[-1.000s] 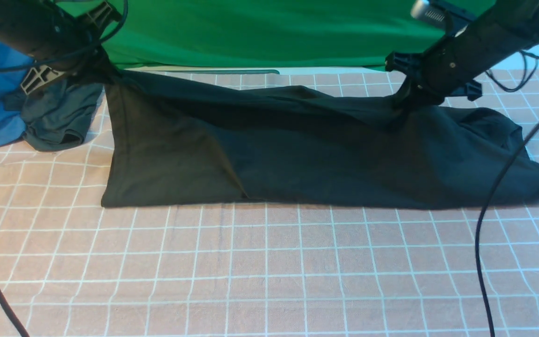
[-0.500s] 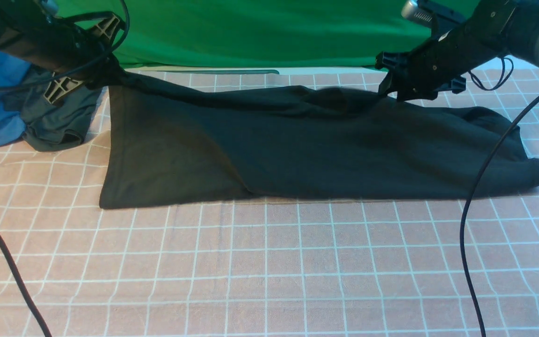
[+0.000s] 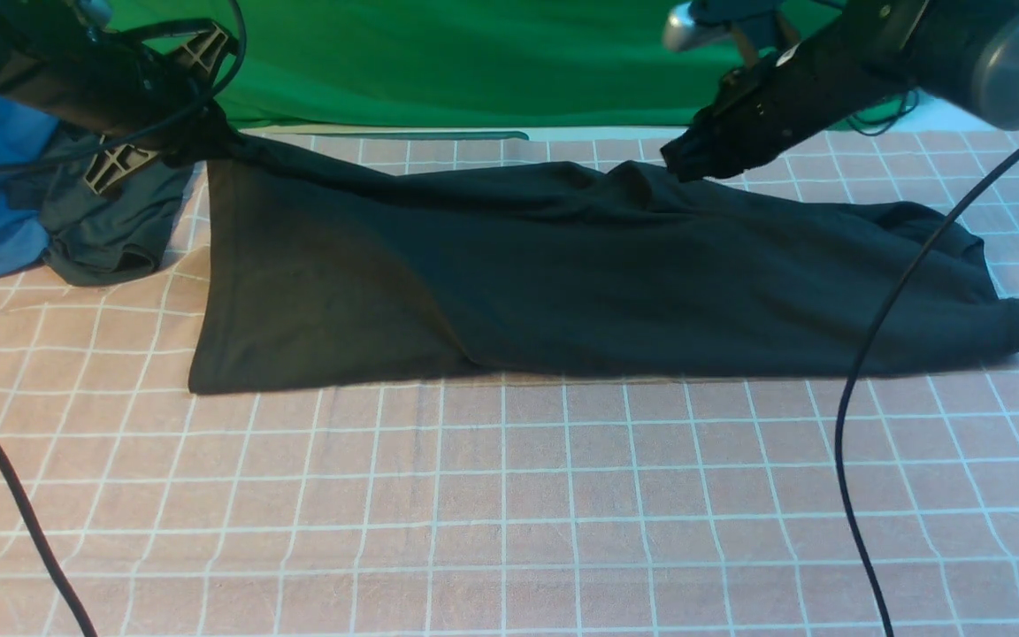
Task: Fold a long-sleeved shirt over a pink coffee tablecloth.
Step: 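Fold the black garment in half by bringing its near edge over to the far edge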
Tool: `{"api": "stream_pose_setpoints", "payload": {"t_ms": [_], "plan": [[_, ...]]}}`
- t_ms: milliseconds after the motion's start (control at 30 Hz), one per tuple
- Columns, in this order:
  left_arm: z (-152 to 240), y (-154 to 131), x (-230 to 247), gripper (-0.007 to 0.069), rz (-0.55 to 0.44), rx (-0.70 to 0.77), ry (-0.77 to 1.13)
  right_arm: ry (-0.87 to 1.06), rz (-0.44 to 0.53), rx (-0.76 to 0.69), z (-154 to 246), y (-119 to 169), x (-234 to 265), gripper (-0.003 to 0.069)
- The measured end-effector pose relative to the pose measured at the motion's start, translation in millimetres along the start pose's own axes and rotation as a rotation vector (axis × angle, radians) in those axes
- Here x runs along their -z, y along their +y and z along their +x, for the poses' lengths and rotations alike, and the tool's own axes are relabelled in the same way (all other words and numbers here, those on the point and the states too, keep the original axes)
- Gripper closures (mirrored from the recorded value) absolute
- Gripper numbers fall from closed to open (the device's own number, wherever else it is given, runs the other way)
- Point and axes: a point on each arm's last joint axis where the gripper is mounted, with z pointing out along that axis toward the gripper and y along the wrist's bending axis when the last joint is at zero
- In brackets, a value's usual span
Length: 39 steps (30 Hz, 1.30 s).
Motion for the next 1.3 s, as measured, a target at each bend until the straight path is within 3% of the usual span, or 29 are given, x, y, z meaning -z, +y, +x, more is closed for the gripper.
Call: {"api": "stream_pose_setpoints", "payload": {"t_ms": [100,300,567,767,1033,1200,1300], "plan": [[0.7,0.3,0.0,0.058,-0.003,-0.021,0.008,-0.038,0.023,0.057,-1.8,2.6,-8.3,0.0522],[1.8,0.9,0.0,0.058,-0.01,-0.047,0.02,-0.095,0.071,0.033,-0.6,-2.2,-22.4,0.0256],[2.2,1.1,0.0,0.058,-0.011,-0.049,0.024,-0.065,0.05,0.037,9.1,12.7,-46.7,0.0213],[2.1,1.2,0.0,0.058,-0.013,-0.053,0.023,-0.085,0.069,-0.015,12.9,14.8,-59.1,0.0223],[2.2,2.1,0.0,0.058,-0.022,-0.064,0.025,-0.056,0.107,-0.007,21.2,10.4,-68.6,0.0393],[2.4,2.1,0.1,0.058,-0.022,-0.064,0.027,-0.068,0.117,-0.007,20.0,9.5,-68.3,0.0575],[2.1,1.8,0.2,0.058,-0.021,-0.061,0.026,-0.082,0.116,0.001,11.0,8.7,-63.1,0.0578]]}}
